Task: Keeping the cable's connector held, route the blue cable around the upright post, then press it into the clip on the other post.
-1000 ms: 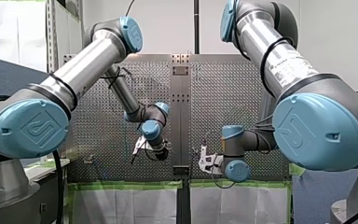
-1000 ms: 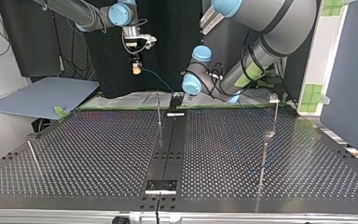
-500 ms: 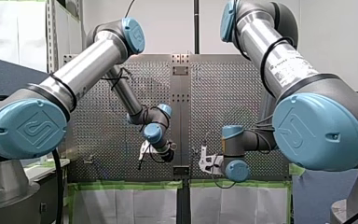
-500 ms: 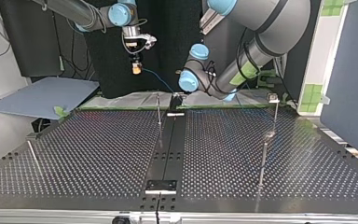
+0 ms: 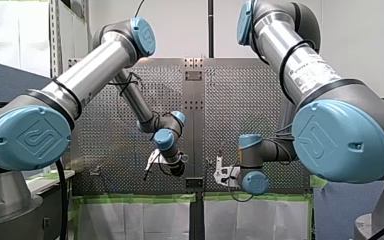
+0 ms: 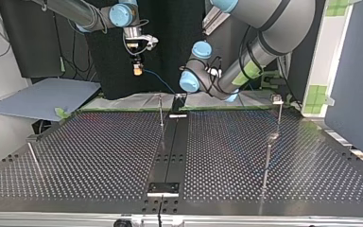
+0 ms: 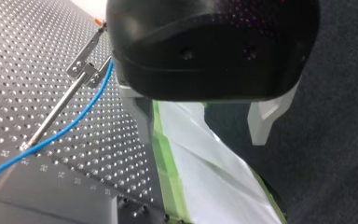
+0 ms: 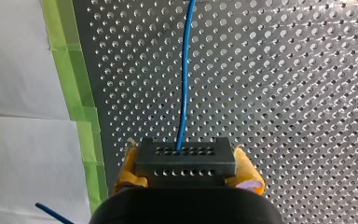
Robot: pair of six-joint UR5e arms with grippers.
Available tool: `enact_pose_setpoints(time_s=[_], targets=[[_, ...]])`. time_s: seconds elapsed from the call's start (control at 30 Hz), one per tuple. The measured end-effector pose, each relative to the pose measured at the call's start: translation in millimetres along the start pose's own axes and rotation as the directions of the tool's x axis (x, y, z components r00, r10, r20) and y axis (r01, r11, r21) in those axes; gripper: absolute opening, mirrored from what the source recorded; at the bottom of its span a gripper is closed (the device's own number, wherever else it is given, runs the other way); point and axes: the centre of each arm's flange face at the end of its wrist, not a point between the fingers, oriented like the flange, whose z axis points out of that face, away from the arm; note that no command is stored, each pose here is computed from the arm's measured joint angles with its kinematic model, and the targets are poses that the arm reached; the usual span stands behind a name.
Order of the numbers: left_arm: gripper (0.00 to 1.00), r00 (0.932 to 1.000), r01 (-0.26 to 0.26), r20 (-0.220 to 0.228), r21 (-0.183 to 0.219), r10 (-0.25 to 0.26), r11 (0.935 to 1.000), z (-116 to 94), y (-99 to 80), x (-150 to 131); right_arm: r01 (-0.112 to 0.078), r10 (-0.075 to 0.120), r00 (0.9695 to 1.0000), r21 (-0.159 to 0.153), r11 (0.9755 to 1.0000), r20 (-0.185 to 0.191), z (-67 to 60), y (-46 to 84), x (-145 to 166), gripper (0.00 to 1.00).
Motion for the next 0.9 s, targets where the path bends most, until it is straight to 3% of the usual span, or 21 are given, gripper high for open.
enact_pose_setpoints(time_s=[0.1, 0.2, 0.37, 0.47, 0.6, 0.9], targets=[[0.99, 0.9998, 0.002, 0.019, -0.027, -0.002, 0.9996, -9, 2.7, -11, 0.0, 0.0, 1.0, 0.001, 1.0, 0.001, 0.0, 0.0, 0, 0.0], [0.99, 0.9976, 0.014, 0.069, -0.041, -0.011, 0.9991, -17, 4.4, -29, 0.001, -0.001, 1.0, 0.004, 1.0, 0.001, -0.1, -0.4, 0, 0.0], [0.99, 0.9863, 0.0, 0.165, -0.039, 0.007, 0.9992, -31, 2.2, -58, 0.001, -0.001, 1.0, 0.032, 0.9995, 0.001, 0.4, -5.9, 0, 0.0], [0.99, 0.9812, -0.024, 0.19, -0.04, 0.031, 0.9989, -34, 0.4, -65, 0.001, -0.001, 1.0, 0.053, 0.9986, 0.001, 1.1, -9.6, 0, 0.0], [0.99, 0.9797, -0.049, 0.193, -0.043, 0.056, 0.9979, -34, -0.3, -65, -0.001, 0.001, 1.0, 0.064, 0.998, 0.0, 2.3, -11.6, 1, 0.0], [0.99, 0.987, -0.04, 0.153, -0.063, 0.049, 0.9972, -27, 7.2, -55, -0.003, 0.004, 1.0, 0.067, 0.9977, -0.002, 3.6, -12.6, 2, 0.0]])
